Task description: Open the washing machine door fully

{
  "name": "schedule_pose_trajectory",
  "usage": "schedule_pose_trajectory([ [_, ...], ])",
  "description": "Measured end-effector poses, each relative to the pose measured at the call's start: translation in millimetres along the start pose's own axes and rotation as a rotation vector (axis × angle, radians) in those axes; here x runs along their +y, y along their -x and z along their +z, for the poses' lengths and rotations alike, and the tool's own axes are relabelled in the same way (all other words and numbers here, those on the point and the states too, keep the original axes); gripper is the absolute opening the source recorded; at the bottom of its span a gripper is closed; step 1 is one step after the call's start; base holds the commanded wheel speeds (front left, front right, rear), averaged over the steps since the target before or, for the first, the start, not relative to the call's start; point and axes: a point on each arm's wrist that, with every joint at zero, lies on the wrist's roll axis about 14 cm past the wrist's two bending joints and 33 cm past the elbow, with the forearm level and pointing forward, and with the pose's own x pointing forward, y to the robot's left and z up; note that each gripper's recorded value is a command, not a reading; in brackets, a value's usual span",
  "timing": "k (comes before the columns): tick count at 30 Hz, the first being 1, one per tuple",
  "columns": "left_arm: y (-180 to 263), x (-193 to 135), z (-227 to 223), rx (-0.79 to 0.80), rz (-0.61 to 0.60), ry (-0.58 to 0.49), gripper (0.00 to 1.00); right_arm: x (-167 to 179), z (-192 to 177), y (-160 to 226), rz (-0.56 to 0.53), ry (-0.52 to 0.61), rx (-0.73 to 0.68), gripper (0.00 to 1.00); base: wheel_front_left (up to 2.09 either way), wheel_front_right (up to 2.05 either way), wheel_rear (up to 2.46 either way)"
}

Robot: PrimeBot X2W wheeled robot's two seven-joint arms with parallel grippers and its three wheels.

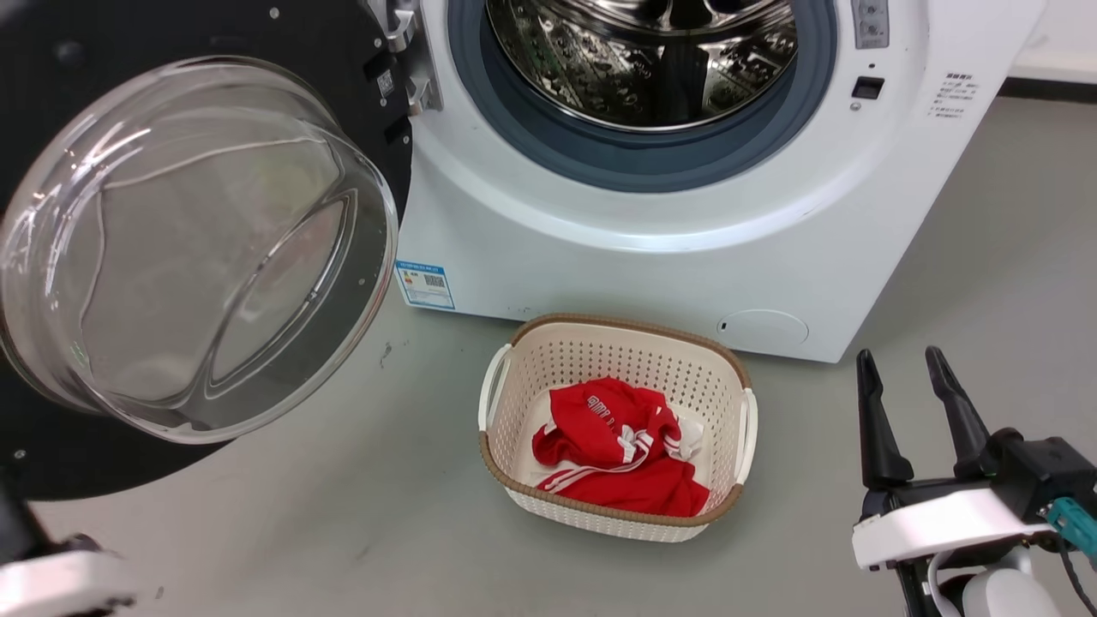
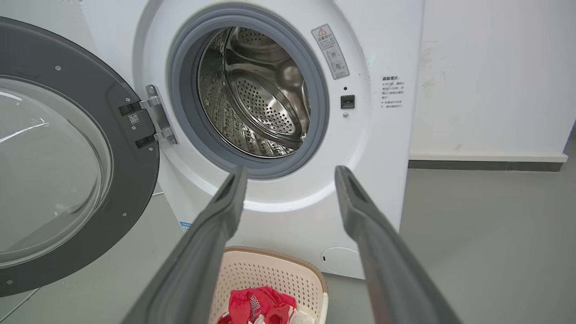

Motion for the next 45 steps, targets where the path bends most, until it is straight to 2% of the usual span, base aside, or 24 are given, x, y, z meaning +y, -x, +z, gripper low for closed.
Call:
schedule_pose_trajectory([
  [2, 12, -11, -4, 0.015, -0.023, 0.025, 0.35, 0, 1, 4, 0.000, 0.006, 0.000, 1.00, 0.00, 0.00, 0.00],
  [3, 17, -16, -8, 0.027, -0.037, 0.036, 0.53, 1, 2, 5, 0.001, 0.009, -0.001, 1.00, 0.00, 0.00, 0.00],
  [4, 21, -22, -10, 0.036, -0.051, 0.046, 0.85, 1, 3, 6, 0.001, 0.012, -0.002, 1.00, 0.00, 0.00, 0.00],
  [5, 25, -28, -11, 0.041, -0.067, 0.054, 1.00, 1, 4, 7, 0.001, 0.015, -0.005, 1.00, 0.00, 0.00, 0.00],
  [14, 41, -92, -14, 0.055, -0.247, 0.080, 1.00, -5, 17, 18, -0.019, 0.046, -0.031, 1.00, 0.00, 0.00, 0.00],
  [25, 62, -199, -11, 0.056, -0.545, 0.119, 1.00, -28, 32, 37, -0.090, 0.100, -0.054, 1.00, 0.00, 0.00, 0.00],
  [28, 63, -219, -5, 0.042, -0.590, 0.138, 1.00, -34, 34, 42, -0.112, 0.110, -0.055, 1.00, 0.00, 0.00, 0.00],
  [35, 63, -243, -1, 0.032, -0.641, 0.154, 1.00, -45, 36, 50, -0.148, 0.118, -0.056, 1.00, 0.00, 0.00, 0.00],
  [45, 63, -241, -1, 0.027, -0.643, 0.136, 1.00, -46, 36, 55, -0.154, 0.116, -0.055, 1.00, 0.00, 0.00, 0.00],
])
